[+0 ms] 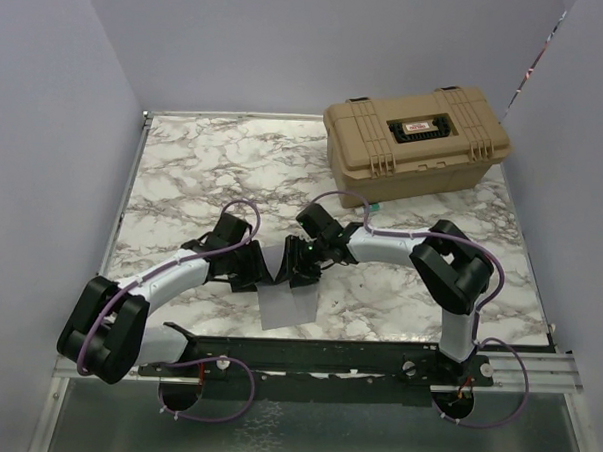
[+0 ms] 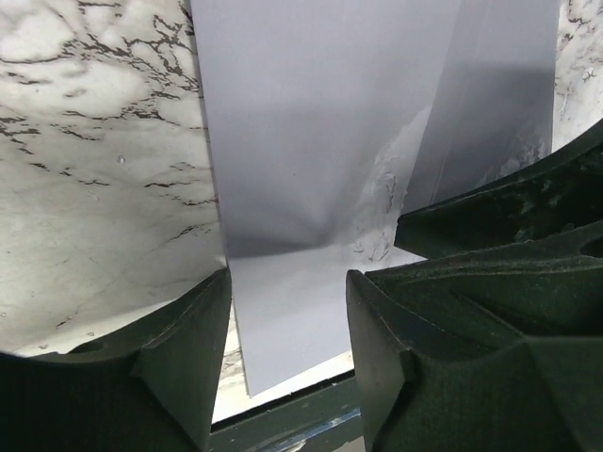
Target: Place the letter into the envelope and seal it
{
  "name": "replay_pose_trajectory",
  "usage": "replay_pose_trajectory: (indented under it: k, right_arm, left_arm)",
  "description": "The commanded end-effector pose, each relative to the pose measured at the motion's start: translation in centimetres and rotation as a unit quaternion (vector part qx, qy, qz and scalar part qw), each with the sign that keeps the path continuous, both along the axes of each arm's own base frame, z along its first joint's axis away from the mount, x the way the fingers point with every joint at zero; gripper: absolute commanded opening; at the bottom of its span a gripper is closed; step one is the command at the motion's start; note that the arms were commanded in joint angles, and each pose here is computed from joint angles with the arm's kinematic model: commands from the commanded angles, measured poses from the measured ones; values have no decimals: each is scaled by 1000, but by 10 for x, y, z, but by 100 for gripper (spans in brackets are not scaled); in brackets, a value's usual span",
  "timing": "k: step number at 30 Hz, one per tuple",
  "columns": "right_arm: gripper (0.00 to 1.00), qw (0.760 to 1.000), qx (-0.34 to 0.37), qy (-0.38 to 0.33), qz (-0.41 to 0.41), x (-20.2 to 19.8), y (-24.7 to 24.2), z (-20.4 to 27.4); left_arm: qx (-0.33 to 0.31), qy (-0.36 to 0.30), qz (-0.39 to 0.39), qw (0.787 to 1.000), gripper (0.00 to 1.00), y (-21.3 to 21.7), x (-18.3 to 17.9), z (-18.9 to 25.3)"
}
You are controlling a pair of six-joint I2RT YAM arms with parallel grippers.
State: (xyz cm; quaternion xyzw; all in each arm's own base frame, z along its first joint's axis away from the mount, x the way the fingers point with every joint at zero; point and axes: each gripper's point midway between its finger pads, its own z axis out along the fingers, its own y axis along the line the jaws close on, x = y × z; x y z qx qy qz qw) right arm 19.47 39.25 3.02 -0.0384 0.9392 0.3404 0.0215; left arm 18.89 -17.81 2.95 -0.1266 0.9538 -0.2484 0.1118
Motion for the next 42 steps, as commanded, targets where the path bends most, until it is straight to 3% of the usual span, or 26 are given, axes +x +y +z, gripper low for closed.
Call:
replay_pose_trajectory:
  k: [1,6,15,22,28,32,35,38,42]
  right_arm:
    - [50,1000,26,13,-11,-5,11,-2]
    - [50,999,3,-8,-36,3,2,3]
    - [51,981,-86,-157,-76,42,-42,56]
    - [51,920,-227,-274,-164,80,-117,79]
    - [52,888,-284,-289,-218,109,-170,86]
    - [54,855,-318,-353,-207,129,-189,86]
    - [65,834,-336,-387,-205,147,-209,81]
    - [66,833,-324,-377,-245,161,-236,73]
    - [63,842,-256,-366,-302,166,-256,73]
  left_arm:
    - [-20,12,-3,1000,53,-5,-9,-5]
    - [-12,1,0,1000,52,-2,-5,-1]
    - [56,-60,16,996,53,15,28,24]
    - [68,-131,20,989,57,12,66,62]
    - [84,-181,3,980,58,7,99,85]
    - [72,-197,-19,978,69,-6,114,90]
    - [64,-215,-31,974,80,-13,123,95]
    - [53,-242,-48,968,93,-20,132,103]
    - [31,-259,-60,963,98,-33,144,108]
